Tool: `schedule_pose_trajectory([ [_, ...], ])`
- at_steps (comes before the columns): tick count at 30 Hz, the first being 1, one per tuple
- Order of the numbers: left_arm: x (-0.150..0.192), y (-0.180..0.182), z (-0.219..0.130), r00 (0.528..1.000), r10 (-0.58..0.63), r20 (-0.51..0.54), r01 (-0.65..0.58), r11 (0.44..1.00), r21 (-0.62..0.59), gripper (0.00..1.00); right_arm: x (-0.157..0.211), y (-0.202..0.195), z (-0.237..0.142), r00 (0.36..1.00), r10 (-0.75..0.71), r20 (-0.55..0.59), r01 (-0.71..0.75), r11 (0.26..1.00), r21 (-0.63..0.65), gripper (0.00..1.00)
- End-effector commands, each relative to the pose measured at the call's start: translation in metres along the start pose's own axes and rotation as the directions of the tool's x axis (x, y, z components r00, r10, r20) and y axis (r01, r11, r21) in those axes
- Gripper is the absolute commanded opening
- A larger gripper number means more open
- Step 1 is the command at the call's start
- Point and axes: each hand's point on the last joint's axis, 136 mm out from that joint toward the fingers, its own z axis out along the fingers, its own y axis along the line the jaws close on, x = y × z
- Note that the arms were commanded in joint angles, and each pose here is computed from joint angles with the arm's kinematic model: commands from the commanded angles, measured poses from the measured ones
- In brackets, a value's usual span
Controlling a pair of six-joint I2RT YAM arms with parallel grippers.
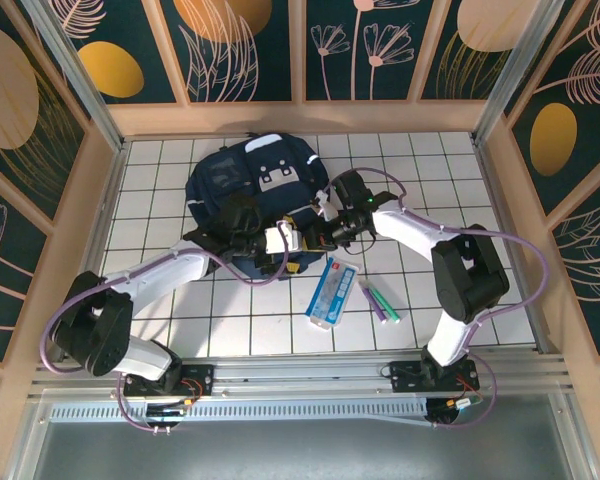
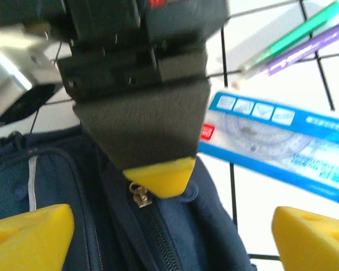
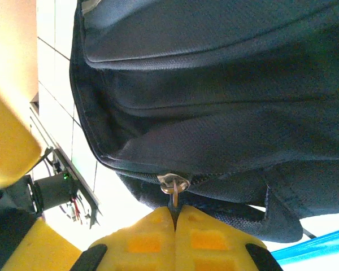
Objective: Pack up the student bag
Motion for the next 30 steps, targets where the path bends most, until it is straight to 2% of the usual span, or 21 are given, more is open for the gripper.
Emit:
schedule_pose_trajectory([
  [1, 0.02, 0.009, 0.005, 0.994, -0.079, -0.081, 0.075, 0.996, -0.051, 0.79, -0.004, 0.013, -0.007, 0.999, -0.046, 0.008, 0.046, 0.998, -0.048, 0.0],
  [3, 0.034, 0.011, 0.006, 0.986, -0.092, -0.139, 0.082, 0.993, -0.081, 0.74, -0.004, 0.014, -0.007, 0.999, -0.047, 0.008, 0.048, 0.998, -0.049, 0.0],
  [7, 0.058, 0.019, 0.013, 0.962, -0.147, -0.229, 0.118, 0.984, -0.135, 0.52, -0.003, 0.015, -0.009, 0.999, -0.052, 0.011, 0.053, 0.997, -0.052, 0.0],
  [8, 0.063, 0.018, 0.014, 0.957, -0.147, -0.251, 0.116, 0.984, -0.133, 0.43, -0.004, 0.014, -0.01, 0.998, -0.055, 0.014, 0.056, 0.998, -0.041, 0.0],
  [10, 0.068, 0.015, 0.012, 0.954, -0.117, -0.274, 0.088, 0.989, -0.117, 0.1, -0.005, 0.003, -0.01, 0.999, -0.048, 0.018, 0.048, 0.998, 0.03, 0.0],
  [11, 0.066, 0.014, 0.01, 0.958, -0.089, -0.273, 0.06, 0.992, -0.112, 0.0, -0.006, -0.011, -0.01, 0.999, -0.035, 0.021, 0.033, 0.994, 0.104, 0.0],
  [13, 0.062, 0.011, 0.003, 0.964, -0.042, -0.263, 0.015, 0.995, -0.103, 0.0, -0.01, -0.047, -0.017, 0.999, 0.013, 0.045, -0.025, 0.96, 0.278, 0.0],
  [16, 0.056, 0.003, -0.008, 0.965, 0.051, -0.258, -0.071, 0.995, -0.068, 0.0, -0.022, -0.103, -0.041, 0.989, 0.048, 0.139, -0.114, 0.846, 0.521, 0.0],
  [20, 0.056, -0.02, -0.022, 0.951, 0.186, -0.247, -0.187, 0.982, 0.022, 0.0, -0.051, -0.129, -0.064, 0.959, 0.026, 0.281, -0.202, 0.757, 0.621, 0.0],
  [23, 0.065, -0.025, -0.033, 0.938, 0.24, -0.25, -0.244, 0.97, 0.017, 0.0, -0.074, -0.138, -0.075, 0.931, 0.009, 0.365, -0.252, 0.741, 0.622, 0.0],
  [25, 0.068, -0.017, -0.042, 0.945, 0.213, -0.249, -0.224, 0.974, -0.017, 0.0, -0.084, -0.13, -0.068, 0.931, 0.024, 0.364, -0.229, 0.815, 0.532, 0.0],
  [27, 0.06, -0.01, -0.051, 0.964, 0.172, -0.205, -0.182, 0.983, -0.032, 0.0, -0.084, -0.093, -0.05, 0.957, -0.03, 0.29, -0.083, 0.924, 0.372, 0.0],
  [28, 0.052, -0.006, -0.054, 0.969, 0.163, -0.185, -0.172, 0.984, -0.036, 0.0, -0.078, -0.075, -0.044, 0.964, -0.061, 0.257, -0.026, 0.946, 0.324, 0.04],
  [30, 0.038, 0.0, -0.057, 0.979, 0.137, -0.149, -0.146, 0.988, -0.045, 0.0, -0.056, -0.039, -0.036, 0.98, -0.099, 0.172, 0.057, 0.971, 0.231, 0.2],
])
